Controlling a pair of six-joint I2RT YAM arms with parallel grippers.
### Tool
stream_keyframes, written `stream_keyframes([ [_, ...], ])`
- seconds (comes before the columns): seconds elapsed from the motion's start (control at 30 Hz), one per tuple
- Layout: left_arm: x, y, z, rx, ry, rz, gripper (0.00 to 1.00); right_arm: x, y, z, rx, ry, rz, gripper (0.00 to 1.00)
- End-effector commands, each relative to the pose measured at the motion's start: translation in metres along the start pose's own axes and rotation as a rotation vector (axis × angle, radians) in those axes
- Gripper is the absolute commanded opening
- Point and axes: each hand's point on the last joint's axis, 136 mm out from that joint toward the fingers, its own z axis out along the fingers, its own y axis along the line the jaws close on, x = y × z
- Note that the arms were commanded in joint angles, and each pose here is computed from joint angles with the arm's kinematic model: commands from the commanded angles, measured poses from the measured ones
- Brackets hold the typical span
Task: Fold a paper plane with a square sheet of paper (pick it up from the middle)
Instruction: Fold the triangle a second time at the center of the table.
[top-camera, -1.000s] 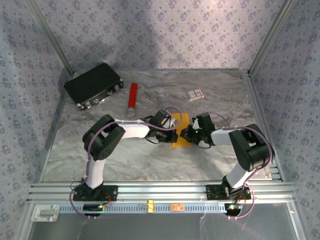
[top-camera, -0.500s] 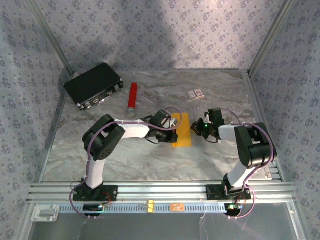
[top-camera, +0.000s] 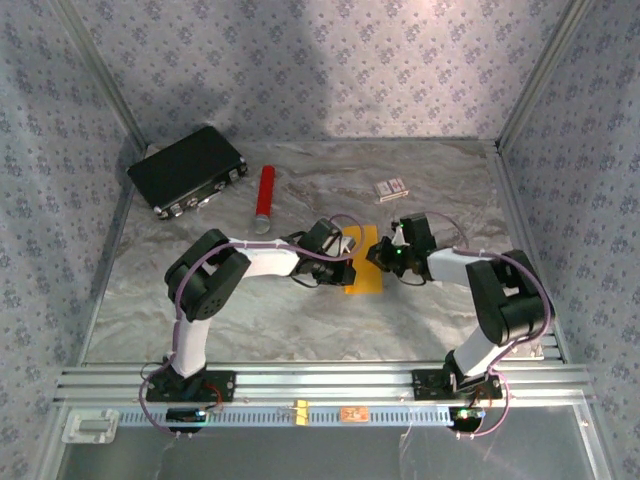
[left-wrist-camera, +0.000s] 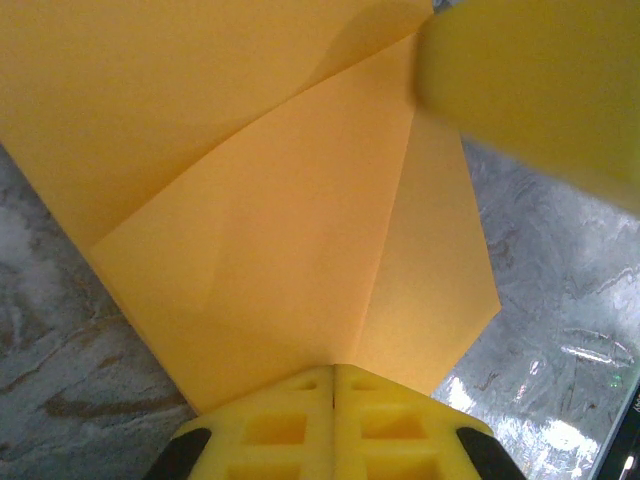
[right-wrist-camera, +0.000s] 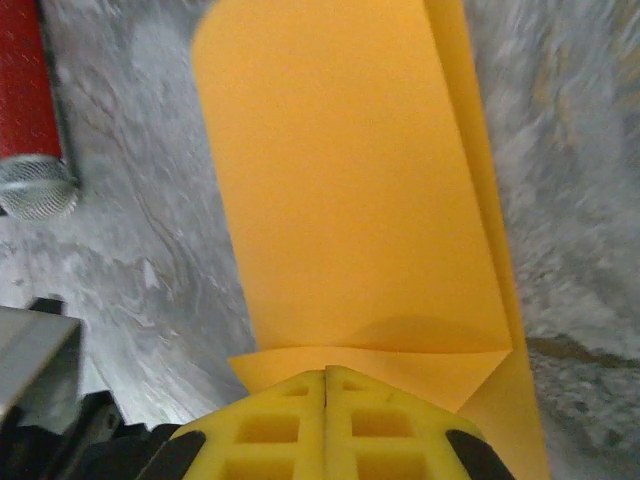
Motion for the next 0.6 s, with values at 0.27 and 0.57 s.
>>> stream_keyframes([
  [0.27,-0.005,-0.01,-0.019,-0.022,0.001,-0.03,0.05,0.013,-0.055,0.005,0.128,0.006,0.103,0.0],
  [0.57,-0.033,-0.043,-0.02,0.084,-0.041,-0.137,0.06,0.014,-0.056,0.006,0.136,0.003,0.11,0.0],
])
